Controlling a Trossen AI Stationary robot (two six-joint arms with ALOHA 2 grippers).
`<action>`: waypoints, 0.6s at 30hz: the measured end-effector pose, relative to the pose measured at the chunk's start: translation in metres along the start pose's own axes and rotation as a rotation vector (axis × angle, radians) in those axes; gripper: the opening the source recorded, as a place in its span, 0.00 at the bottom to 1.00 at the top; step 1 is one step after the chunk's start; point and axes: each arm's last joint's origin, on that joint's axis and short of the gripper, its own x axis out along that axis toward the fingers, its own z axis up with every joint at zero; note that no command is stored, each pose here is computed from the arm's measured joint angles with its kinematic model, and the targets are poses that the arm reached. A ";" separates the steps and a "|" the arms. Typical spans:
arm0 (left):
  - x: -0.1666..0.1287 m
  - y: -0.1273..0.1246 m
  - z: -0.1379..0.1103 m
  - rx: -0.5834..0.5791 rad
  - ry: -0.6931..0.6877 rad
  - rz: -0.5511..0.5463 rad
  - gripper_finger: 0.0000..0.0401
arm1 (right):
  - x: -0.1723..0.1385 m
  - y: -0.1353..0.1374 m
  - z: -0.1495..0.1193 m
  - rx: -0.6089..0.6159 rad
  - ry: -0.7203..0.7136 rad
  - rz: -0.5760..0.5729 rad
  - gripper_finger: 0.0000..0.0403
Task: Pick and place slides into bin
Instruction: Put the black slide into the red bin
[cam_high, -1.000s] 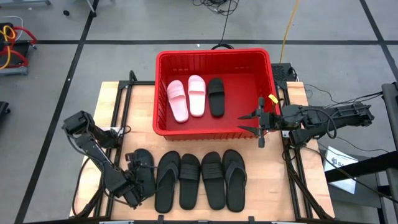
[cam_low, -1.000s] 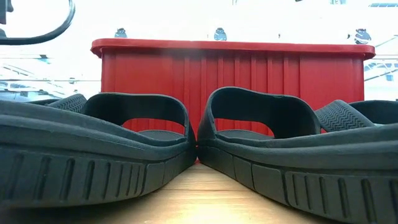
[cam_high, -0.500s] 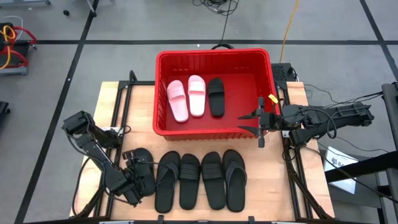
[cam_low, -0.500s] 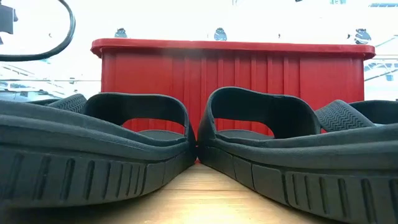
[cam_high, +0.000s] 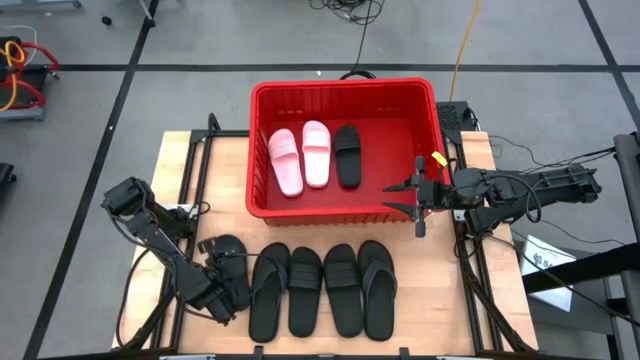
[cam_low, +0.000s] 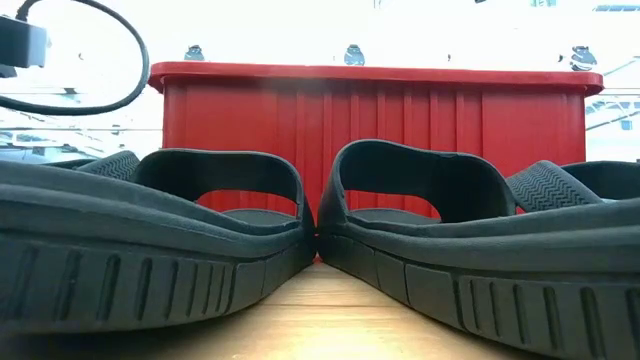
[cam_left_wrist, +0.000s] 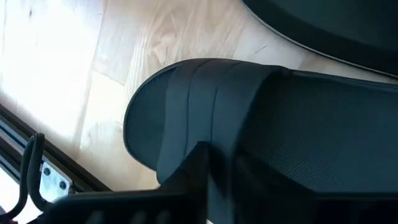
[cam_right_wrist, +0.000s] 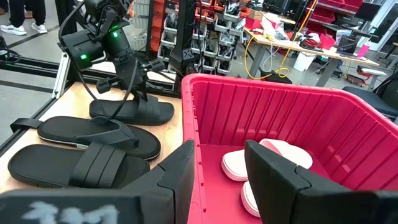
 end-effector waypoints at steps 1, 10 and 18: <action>0.000 0.000 0.001 -0.004 0.007 -0.001 0.05 | 0.000 0.000 0.000 0.000 0.000 0.000 0.32; 0.002 0.003 0.006 -0.074 0.050 -0.003 0.01 | 0.000 0.000 0.000 0.000 0.000 0.000 0.32; -0.008 0.005 0.008 -0.123 0.116 0.006 0.00 | 0.000 0.000 0.000 0.001 -0.003 -0.001 0.32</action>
